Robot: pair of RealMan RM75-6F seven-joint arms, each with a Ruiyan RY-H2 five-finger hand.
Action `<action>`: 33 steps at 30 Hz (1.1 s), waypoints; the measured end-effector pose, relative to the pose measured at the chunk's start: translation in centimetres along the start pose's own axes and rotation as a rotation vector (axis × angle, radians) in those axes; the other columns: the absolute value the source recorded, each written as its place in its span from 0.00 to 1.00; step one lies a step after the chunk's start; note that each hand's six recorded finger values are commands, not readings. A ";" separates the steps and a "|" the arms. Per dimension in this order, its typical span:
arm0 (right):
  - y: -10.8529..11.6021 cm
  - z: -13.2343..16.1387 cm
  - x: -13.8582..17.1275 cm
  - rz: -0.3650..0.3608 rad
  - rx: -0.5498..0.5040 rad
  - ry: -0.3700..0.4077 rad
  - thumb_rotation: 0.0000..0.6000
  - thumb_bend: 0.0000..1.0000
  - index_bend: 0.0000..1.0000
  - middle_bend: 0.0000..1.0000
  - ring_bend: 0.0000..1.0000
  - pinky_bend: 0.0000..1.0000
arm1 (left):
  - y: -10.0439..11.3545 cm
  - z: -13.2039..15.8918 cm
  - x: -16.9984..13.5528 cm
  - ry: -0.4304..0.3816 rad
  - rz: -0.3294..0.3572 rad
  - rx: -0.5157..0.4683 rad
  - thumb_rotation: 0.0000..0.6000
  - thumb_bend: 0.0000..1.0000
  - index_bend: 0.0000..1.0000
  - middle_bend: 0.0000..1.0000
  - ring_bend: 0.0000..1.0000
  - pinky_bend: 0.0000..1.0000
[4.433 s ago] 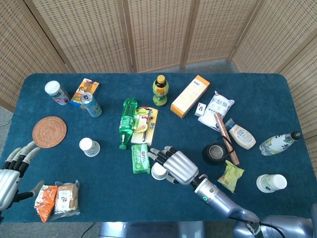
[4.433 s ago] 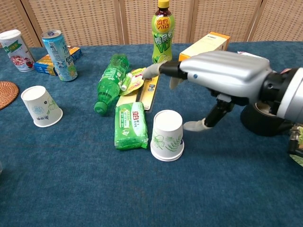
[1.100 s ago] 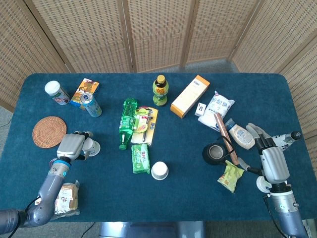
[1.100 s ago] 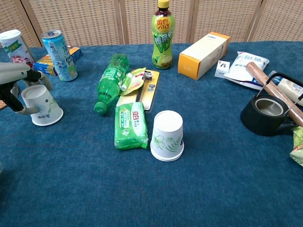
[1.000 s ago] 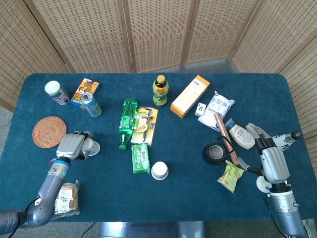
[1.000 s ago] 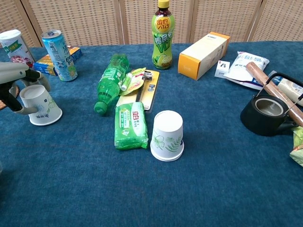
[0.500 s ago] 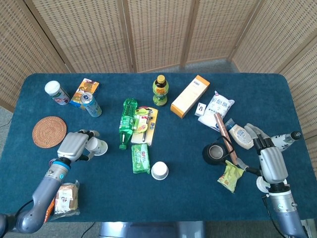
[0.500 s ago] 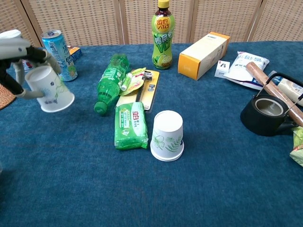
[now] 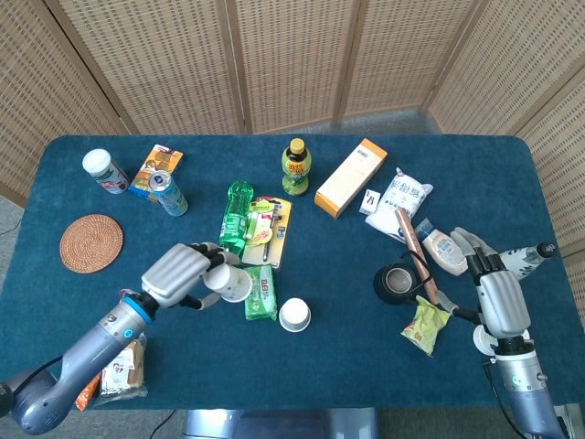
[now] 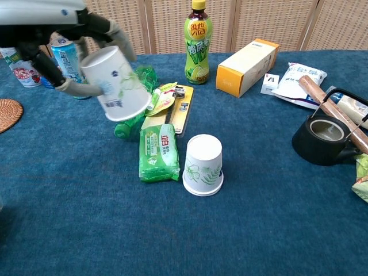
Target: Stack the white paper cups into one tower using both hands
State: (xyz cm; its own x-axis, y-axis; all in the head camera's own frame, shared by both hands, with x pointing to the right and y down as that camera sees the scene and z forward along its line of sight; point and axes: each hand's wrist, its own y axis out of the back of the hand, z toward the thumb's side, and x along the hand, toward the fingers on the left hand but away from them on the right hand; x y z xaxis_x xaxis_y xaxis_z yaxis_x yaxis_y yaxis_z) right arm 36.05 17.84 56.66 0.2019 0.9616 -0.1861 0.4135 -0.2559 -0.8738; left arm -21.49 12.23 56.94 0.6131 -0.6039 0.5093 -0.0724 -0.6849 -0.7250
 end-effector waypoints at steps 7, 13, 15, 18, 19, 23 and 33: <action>0.1 -0.2 0.0 -0.002 0.003 -0.006 1.00 0.28 0.06 0.10 0.11 0.21 | -0.4 3.4 1.9 -0.070 -0.034 -0.009 1.00 0.36 0.25 0.35 0.27 0.45; 0.2 -0.3 -0.1 -0.004 -0.003 -0.007 1.00 0.28 0.06 0.10 0.11 0.21 | -1.8 6.0 3.3 -0.113 -0.075 -0.014 1.00 0.36 0.25 0.35 0.27 0.45; 0.2 -0.4 -0.1 -0.006 -0.004 -0.008 1.00 0.28 0.06 0.10 0.11 0.21 | -2.1 6.7 3.7 -0.124 -0.085 -0.008 1.00 0.36 0.25 0.35 0.27 0.45; 0.3 -0.4 0.0 -0.009 -0.006 -0.009 1.00 0.28 0.06 0.10 0.11 0.21 | -2.5 7.5 4.1 -0.135 -0.094 0.016 1.00 0.36 0.25 0.35 0.27 0.45; 0.4 -0.4 0.0 -0.009 -0.007 -0.010 1.00 0.27 0.06 0.10 0.11 0.21 | -2.6 7.8 4.3 -0.137 -0.096 0.025 1.00 0.36 0.25 0.35 0.27 0.45; 0.5 -0.4 -0.1 -0.014 -0.009 -0.010 1.00 0.27 0.06 0.10 0.11 0.21 | -2.8 8.5 4.9 -0.136 -0.097 0.057 1.00 0.36 0.25 0.35 0.27 0.45; 0.5 -0.4 -0.1 -0.015 -0.013 -0.009 1.00 0.28 0.06 0.10 0.11 0.21 | -3.3 8.9 5.8 -0.109 -0.100 0.104 1.00 0.36 0.25 0.35 0.27 0.45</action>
State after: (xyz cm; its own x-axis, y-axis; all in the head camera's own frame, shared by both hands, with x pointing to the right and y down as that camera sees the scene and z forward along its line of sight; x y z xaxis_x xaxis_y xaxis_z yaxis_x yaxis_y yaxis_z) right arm 36.61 17.57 56.42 0.1881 0.9661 -0.1770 0.4283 -0.2429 -0.8704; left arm -10.71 14.59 58.13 0.6955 -0.4831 0.5318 0.0711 -0.6903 -0.7201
